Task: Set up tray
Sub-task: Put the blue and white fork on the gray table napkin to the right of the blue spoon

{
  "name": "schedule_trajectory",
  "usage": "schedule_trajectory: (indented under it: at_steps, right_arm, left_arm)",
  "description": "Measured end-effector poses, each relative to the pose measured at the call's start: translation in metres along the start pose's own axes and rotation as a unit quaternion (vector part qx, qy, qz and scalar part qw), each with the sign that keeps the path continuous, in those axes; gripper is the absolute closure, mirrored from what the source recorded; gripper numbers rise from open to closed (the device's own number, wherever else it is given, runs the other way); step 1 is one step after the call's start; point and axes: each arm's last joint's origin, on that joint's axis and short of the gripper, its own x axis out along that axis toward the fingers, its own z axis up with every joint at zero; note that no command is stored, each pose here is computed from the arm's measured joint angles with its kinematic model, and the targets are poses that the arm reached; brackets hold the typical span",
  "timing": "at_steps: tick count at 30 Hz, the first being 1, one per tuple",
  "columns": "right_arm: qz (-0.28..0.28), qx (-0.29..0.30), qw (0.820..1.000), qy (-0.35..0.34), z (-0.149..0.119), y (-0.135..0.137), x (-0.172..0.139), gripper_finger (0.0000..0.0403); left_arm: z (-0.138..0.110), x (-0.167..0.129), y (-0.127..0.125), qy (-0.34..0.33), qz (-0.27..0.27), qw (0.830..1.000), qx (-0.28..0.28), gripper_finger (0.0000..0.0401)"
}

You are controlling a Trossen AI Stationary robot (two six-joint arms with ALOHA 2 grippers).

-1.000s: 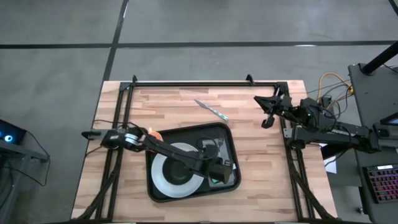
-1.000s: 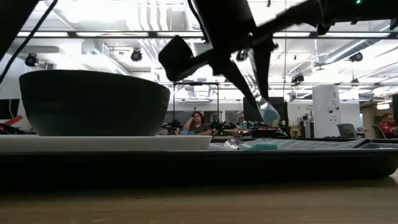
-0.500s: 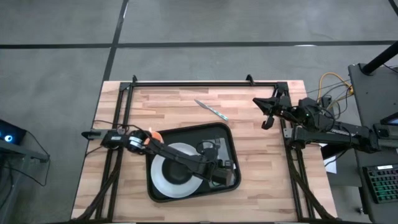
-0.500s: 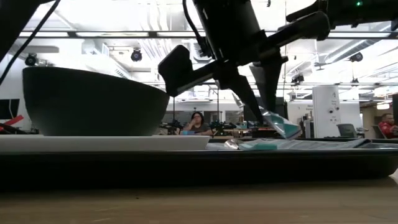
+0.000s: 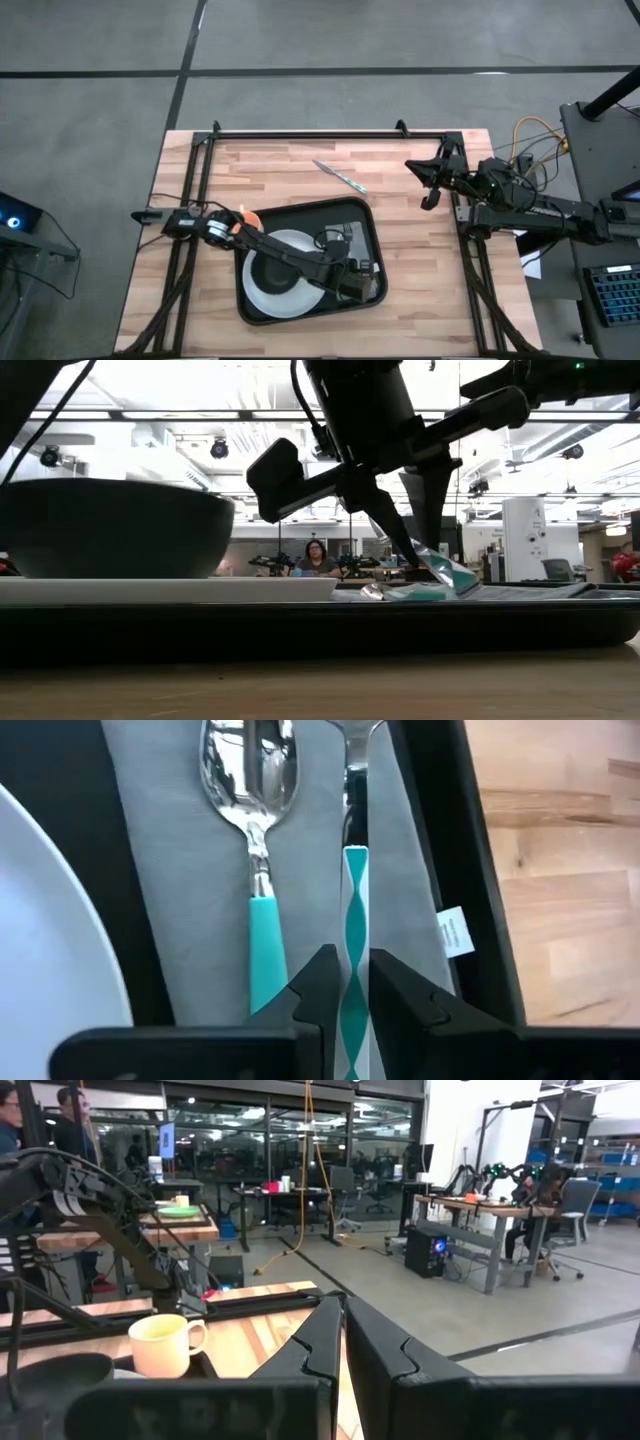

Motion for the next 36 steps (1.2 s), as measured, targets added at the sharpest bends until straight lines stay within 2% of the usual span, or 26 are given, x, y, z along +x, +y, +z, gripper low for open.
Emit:
schedule_trajectory:
  at_steps: [10, 21, 24, 27, 31, 36]
  right_arm:
    - [0.002, 0.000, 1.000, 0.001, 0.000, 0.000, 0.000, 0.0394]
    - [0.002, -0.010, 1.000, 0.017, -0.003, 0.000, 0.000, 0.0394]
    - [0.033, -0.031, 0.998, 0.041, -0.008, 0.002, -0.001, 0.0394]
    - [0.070, -0.040, 0.996, 0.042, -0.008, 0.004, -0.001, 0.0394]
    - [0.080, -0.040, 0.995, 0.045, -0.009, 0.005, -0.001, 0.0394]
    - [0.082, -0.039, 0.994, 0.065, -0.013, 0.005, -0.002, 0.0394]
  left_arm:
    - [-0.001, 0.000, -0.004, 0.005, -0.016, 0.999, 0.029, 0.0358]
    - [-0.001, 0.000, -0.004, 0.005, -0.018, 0.999, 0.033, 0.0356]
    - [0.000, -0.003, -0.007, 0.003, -0.027, 0.998, 0.062, 0.0356]
    - [0.004, -0.009, -0.010, -0.030, -0.040, 0.993, 0.105, 0.0356]
    - [0.013, -0.022, -0.014, -0.098, -0.052, 0.983, 0.150, 0.0355]
    - [0.025, -0.047, -0.020, -0.193, -0.059, 0.955, 0.219, 0.0355]
